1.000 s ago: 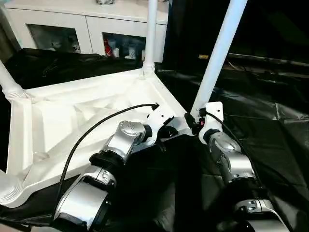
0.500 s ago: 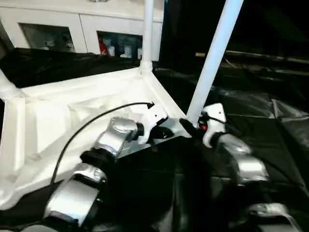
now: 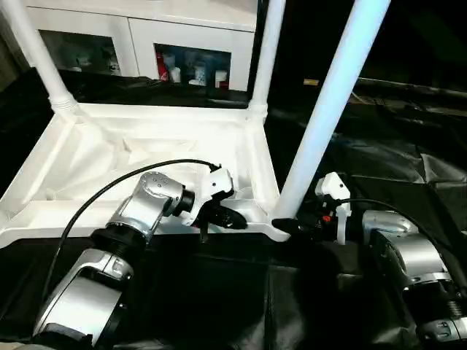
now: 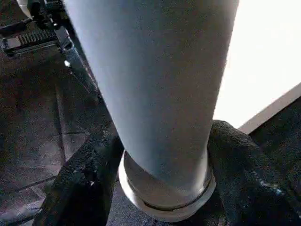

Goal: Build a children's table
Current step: Rotate leg to tighten

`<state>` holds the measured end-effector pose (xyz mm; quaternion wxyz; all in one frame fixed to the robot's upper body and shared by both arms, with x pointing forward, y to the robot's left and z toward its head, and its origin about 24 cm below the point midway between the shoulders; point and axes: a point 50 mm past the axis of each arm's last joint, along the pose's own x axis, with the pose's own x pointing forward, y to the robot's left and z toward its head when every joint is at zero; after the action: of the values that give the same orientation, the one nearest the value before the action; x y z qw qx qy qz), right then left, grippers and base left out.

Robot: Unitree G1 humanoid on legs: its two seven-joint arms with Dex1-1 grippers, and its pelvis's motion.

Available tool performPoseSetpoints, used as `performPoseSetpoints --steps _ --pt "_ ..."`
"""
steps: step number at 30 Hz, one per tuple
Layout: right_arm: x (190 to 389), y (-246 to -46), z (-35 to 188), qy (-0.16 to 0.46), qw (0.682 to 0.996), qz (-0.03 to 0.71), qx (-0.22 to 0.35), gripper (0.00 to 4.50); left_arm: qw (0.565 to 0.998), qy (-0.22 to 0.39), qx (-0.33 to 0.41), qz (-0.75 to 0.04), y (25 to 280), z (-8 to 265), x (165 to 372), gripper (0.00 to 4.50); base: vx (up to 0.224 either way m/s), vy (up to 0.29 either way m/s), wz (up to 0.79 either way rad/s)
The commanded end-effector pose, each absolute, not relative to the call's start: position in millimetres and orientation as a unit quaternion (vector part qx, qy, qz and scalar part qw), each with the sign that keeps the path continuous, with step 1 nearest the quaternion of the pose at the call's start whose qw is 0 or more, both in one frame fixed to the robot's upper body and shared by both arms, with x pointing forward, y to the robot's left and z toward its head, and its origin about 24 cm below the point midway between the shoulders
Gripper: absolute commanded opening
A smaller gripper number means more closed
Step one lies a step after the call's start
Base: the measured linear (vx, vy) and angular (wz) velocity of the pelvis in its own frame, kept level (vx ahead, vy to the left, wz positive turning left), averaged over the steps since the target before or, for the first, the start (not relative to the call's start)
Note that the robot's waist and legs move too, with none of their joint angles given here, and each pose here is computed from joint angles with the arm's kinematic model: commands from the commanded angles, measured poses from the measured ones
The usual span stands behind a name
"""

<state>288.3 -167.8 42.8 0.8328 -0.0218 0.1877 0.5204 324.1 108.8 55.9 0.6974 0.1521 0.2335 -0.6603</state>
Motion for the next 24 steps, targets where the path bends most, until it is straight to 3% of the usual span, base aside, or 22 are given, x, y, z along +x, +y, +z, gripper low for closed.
performPoseSetpoints --steps 1,3,7,11,18,20,24 --pt "282.0 -155.1 39.8 0.199 0.805 0.559 -0.011 2.55 0.685 0.248 0.159 -0.667 104.0 48.2 318.9 0.0 0.0 0.0 0.0" --pt "280.1 -153.5 38.7 0.201 0.801 0.564 -0.007 2.28 0.687 0.248 0.163 -0.663 104.4 48.2 318.9 0.0 0.0 0.0 0.0" --pt "277.9 -152.5 36.5 0.204 0.801 0.563 -0.001 2.17 0.7 0.244 0.166 -0.65 102.8 48.7 321.6 0.0 0.0 0.0 0.0" --pt "278.6 -148.7 29.6 0.206 0.826 0.525 0.016 2.12 0.747 0.224 0.16 -0.605 95.6 50.5 331.6 0.0 0.0 0.0 0.0" --pt "288.1 -133.1 4.2 0.225 0.907 0.352 0.054 2.04 0.818 0.202 0.136 -0.521 67.3 52.9 346.1 0.0 0.0 0.0 0.0" --pt "294.8 -123.1 -3.6 0.235 0.931 0.267 0.077 2.02 0.818 0.201 0.134 -0.522 49.8 50.4 342.6 0.0 0.0 0.0 0.0" --pt "302.2 -112.3 -3.1 0.229 0.943 0.226 0.088 2.02 0.805 0.197 0.138 -0.542 37.1 48.3 336.2 0.0 0.0 0.0 0.0"
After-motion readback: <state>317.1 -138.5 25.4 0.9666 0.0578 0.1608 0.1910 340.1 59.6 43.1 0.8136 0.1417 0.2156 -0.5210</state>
